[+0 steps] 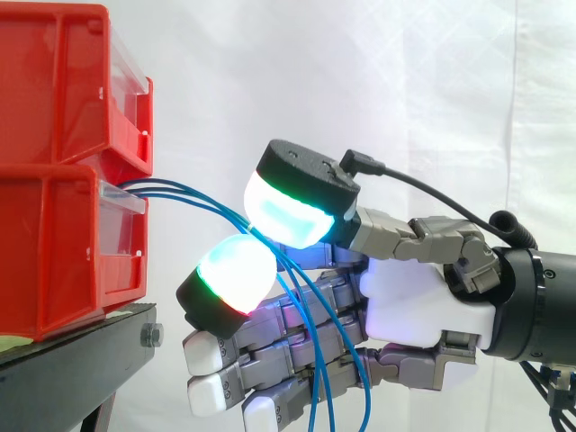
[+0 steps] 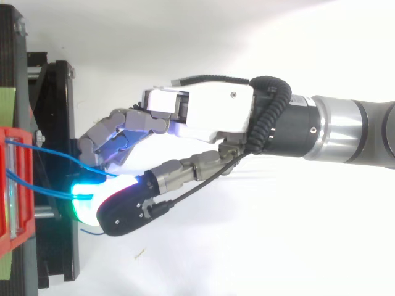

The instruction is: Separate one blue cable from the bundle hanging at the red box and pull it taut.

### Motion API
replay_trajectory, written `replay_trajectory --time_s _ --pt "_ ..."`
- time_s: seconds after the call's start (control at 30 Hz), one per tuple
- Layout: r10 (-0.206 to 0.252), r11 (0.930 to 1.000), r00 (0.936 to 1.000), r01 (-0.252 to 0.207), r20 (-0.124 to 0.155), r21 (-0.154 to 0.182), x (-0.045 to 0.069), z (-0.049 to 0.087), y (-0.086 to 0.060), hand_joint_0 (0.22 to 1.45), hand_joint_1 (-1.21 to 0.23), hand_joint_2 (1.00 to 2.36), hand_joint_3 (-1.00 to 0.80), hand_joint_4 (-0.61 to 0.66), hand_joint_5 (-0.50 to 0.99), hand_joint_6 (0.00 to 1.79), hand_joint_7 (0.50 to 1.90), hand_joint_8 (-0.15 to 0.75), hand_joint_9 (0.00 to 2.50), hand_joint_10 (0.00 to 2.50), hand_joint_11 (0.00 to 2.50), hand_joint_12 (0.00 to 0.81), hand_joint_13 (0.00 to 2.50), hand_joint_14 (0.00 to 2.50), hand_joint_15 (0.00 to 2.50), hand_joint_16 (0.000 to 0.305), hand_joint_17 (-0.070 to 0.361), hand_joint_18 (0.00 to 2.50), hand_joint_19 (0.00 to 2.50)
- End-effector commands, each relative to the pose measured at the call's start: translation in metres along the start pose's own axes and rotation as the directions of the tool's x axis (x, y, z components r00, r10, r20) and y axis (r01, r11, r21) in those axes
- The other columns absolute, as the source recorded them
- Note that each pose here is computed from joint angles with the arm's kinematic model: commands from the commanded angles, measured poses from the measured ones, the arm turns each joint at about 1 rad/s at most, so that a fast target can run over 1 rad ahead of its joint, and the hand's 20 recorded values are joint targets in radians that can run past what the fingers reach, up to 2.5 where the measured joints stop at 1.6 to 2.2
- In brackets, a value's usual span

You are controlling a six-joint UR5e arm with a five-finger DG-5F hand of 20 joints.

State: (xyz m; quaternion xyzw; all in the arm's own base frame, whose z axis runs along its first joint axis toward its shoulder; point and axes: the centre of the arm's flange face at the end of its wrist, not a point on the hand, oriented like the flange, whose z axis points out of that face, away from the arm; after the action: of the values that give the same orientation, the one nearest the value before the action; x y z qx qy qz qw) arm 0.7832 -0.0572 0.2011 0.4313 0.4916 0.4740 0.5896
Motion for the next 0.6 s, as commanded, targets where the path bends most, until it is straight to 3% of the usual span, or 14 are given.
replay_trajectory --time_s 0.0,0.27,0.37,0.47,0.57 --pt "-0.002 1.0 1.0 0.002 0.001 -0.005 0.0 0.001 0.001 0.61 -0.62 1.02 -0.28 0.18 -0.19 0.83 0.97 0.305 0.79 0.02 0.63 0.363 0.67 0.02 0.43 0.045 0.1 0.67 0.55" --pt "-0.024 0.9997 0.9997 0.024 0.009 -0.003 -0.006 0.0 -0.001 0.64 -0.72 1.02 -0.27 0.18 -0.21 0.84 0.93 0.298 0.76 0.02 0.64 0.365 0.67 0.01 0.43 0.045 0.101 0.67 0.54" --pt "-0.026 0.9995 0.9996 0.026 0.004 0.018 -0.003 -0.001 -0.021 0.65 -0.74 1.01 -0.36 0.18 -0.21 0.84 0.94 0.298 0.75 0.02 0.65 0.366 0.67 0.02 0.43 0.045 0.1 0.67 0.55" --pt "-0.026 0.9996 0.9996 0.026 0.011 0.007 0.0 0.001 -0.031 0.6 -0.67 1.0 -0.5 0.19 -0.21 0.84 0.92 0.296 0.77 0.02 0.64 0.363 0.67 0.01 0.43 0.045 0.101 0.68 0.55" --pt "-0.039 0.9993 0.9989 0.039 0.028 0.0 0.001 0.002 -0.029 0.55 -0.54 1.0 -0.5 0.18 -0.2 0.84 0.92 0.307 0.79 0.02 0.64 0.371 0.69 0.01 0.43 0.046 0.104 0.69 0.55"
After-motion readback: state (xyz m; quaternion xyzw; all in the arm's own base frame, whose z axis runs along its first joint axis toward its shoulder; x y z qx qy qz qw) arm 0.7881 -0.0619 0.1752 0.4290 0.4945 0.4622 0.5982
